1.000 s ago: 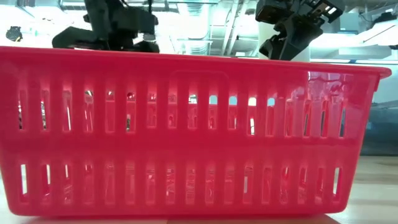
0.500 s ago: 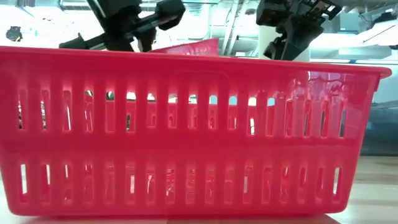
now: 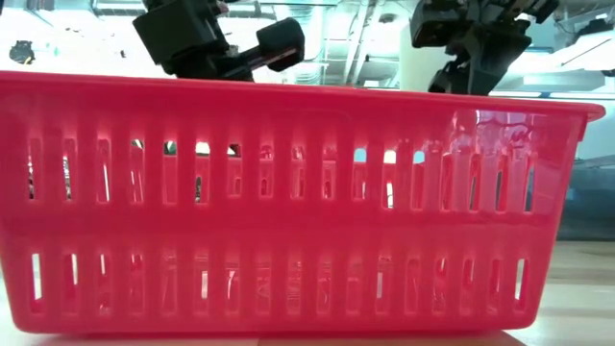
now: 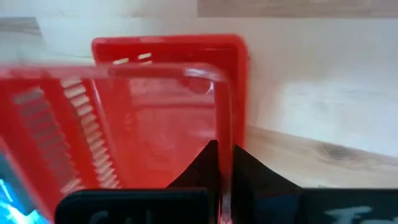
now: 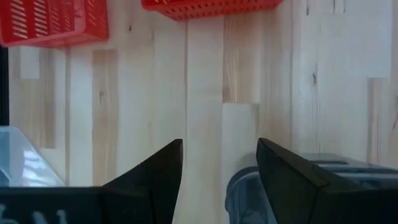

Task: Stack baskets by color
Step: Stack the top left red bin on top of the middle red basket, then stack the left gray bin on top of the right gray stacked bins

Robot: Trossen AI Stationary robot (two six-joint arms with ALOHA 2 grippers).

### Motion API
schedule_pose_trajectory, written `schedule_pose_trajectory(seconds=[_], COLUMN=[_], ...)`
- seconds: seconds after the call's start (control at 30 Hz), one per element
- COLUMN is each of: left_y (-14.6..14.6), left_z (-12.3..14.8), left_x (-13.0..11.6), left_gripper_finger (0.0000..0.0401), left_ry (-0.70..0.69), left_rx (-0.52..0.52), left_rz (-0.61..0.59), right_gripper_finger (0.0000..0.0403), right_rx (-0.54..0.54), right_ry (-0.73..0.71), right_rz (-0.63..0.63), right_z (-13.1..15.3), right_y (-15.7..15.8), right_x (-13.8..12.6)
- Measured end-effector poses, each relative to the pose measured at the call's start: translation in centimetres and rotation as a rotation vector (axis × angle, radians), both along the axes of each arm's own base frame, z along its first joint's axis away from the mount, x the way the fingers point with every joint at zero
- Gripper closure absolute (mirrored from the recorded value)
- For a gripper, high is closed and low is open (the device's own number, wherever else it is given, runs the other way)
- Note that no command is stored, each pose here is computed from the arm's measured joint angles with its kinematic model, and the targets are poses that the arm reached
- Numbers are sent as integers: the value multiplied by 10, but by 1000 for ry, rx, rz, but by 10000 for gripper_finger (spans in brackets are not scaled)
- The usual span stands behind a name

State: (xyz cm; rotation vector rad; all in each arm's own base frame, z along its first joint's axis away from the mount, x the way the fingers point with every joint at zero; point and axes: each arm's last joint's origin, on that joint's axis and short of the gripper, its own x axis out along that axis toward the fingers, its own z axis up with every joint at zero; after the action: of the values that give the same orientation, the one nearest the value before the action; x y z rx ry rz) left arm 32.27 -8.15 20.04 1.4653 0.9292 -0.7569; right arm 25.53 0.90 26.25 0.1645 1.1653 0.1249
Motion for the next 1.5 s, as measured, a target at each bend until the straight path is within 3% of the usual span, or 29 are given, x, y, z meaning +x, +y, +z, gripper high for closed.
schedule_pose_trajectory(seconds=[0.37,0.77,0.97,1.1,1.23,1.37,1.5], left_y=[2,5,7,12,17,19,18], left_z=[1,3,24,53,78,92,97], left_x=[2,2,-5,-18,-45,-75,-99], left_gripper_finger=[385,273,224,199,188,186,186], left_ry=[-21,-51,-130,-230,-238,-78,109], left_rx=[-56,6,-28,-147,-387,-685,-877], left_rz=[58,106,168,297,551,825,1047], right_gripper_finger=[177,177,177,177,177,177,177], right_rx=[-22,-33,-42,-41,-38,-43,-46], right_ry=[-7,-9,-13,-12,-12,-20,-25], right_rz=[32,3,24,23,20,40,45], right_z=[0,0,0,0,0,0,0], right_y=[-1,-13,-13,-13,-12,-11,-11], right_x=[0,0,0,0,0,1,1])
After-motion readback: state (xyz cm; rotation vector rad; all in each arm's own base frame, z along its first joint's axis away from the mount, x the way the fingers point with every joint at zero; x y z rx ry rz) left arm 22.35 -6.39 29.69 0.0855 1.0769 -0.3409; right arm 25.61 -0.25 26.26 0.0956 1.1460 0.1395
